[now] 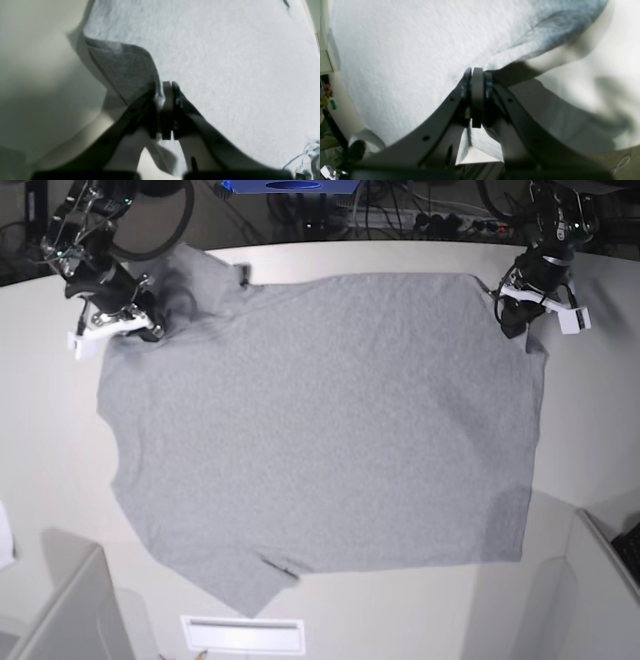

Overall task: Fold the T-shirt properly
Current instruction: 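Close both grippers on the shirt's shoulder edges, then lift the shoulder edges and pull them toward the robot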

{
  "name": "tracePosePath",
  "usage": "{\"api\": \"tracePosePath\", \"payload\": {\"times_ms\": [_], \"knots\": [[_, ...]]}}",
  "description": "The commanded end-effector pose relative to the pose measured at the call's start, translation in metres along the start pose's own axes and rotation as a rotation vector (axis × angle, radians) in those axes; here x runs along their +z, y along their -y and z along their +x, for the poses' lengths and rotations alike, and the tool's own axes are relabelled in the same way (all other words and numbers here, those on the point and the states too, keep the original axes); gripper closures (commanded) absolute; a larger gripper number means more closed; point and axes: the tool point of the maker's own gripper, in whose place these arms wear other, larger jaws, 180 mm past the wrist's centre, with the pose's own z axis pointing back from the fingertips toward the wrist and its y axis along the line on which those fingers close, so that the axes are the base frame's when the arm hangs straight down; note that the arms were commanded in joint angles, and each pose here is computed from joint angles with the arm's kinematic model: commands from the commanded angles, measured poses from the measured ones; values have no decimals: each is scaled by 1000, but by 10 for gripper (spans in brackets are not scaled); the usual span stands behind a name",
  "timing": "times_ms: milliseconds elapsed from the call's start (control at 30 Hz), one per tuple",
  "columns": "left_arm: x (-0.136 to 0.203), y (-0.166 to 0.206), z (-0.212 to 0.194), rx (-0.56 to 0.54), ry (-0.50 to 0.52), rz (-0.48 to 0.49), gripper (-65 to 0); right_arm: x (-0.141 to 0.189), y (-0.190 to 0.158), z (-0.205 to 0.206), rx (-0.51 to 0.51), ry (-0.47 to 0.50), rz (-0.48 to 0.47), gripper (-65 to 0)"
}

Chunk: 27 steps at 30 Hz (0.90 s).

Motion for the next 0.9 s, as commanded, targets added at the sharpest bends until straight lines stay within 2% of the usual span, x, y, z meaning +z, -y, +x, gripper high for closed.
{"api": "tracePosePath", "payload": {"times_ms": [0,167,300,633,867], "knots": [[0,5,14,-15,37,-19,0,4,-4,10,16,32,12,0],[-1,7,23,-8,60,-13,0,1,-14,22,16,59,31,0],[3,18,41,-13,108,-7,0,-1,-17,32,-51,76,19,0],[-7,26,66,-3,173,-16,0,-6,-55,69,-29,110,105,0],[-12,21,79,40,206,29,0,-20,-63,77,-85,82,121,0]]}}
